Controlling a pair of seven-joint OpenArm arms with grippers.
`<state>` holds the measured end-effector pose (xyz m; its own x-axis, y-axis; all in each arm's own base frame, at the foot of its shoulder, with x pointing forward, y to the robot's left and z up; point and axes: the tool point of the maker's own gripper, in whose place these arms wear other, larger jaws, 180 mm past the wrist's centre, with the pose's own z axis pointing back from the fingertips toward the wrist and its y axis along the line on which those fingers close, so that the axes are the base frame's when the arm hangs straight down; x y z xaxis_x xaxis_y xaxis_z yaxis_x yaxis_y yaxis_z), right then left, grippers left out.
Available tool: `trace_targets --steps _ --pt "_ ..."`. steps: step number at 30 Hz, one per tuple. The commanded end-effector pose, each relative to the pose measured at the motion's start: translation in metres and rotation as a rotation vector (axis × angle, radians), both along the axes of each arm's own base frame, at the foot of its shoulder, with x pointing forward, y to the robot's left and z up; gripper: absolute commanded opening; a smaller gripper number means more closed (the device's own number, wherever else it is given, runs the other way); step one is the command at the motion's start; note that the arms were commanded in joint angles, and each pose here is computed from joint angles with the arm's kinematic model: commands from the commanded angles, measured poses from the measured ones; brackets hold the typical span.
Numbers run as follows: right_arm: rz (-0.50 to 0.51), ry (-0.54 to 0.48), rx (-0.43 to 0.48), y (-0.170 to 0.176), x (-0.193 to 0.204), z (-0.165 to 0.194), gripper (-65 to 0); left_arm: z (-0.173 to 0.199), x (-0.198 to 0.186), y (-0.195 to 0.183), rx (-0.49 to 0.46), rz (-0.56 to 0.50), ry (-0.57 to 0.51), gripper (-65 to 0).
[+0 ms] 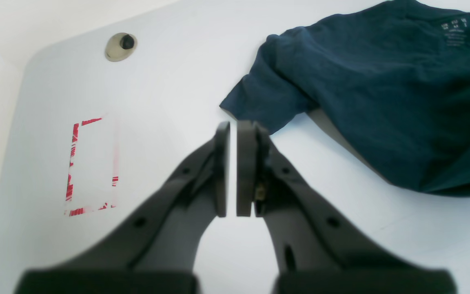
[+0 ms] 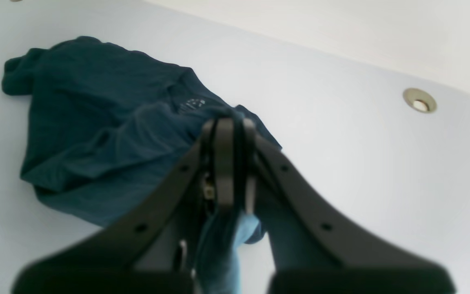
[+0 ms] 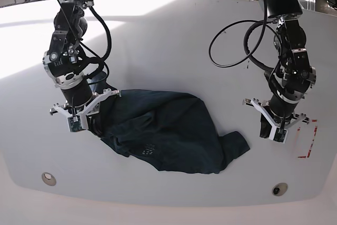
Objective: Fold the T-shirt properly
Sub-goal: 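Pull the grippers apart, stretching the navy T-shirt between them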
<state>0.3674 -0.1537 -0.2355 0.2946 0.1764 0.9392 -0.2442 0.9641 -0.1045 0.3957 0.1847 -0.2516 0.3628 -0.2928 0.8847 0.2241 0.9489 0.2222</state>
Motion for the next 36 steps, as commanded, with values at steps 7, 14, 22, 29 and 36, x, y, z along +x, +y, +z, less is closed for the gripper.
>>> trace_targets --steps 7,14,22,29,36 --pt "0.006 -0.038 -0.001 -0.001 0.001 0.012 -64.4 0.022 0.01 0.0 -0.004 -0.003 -0.065 -63.3" --pt "0.01 -0.041 0.002 0.001 -0.001 0.013 -64.4 0.011 0.025 0.005 -0.027 0.01 -0.029 -63.2" --pt "0.015 -0.031 0.002 0.003 -0.006 0.009 -64.4 -0.005 0.048 0.01 -0.071 0.027 0.032 -48.8" --pt "0.015 -0.031 0.003 0.003 -0.007 0.008 -64.4 -0.025 0.061 0.013 -0.116 0.043 0.096 -21.5" --pt "0.015 -0.031 0.003 0.003 -0.007 0.008 -64.4 -0.047 0.076 0.025 -0.226 0.099 0.141 -20.1"
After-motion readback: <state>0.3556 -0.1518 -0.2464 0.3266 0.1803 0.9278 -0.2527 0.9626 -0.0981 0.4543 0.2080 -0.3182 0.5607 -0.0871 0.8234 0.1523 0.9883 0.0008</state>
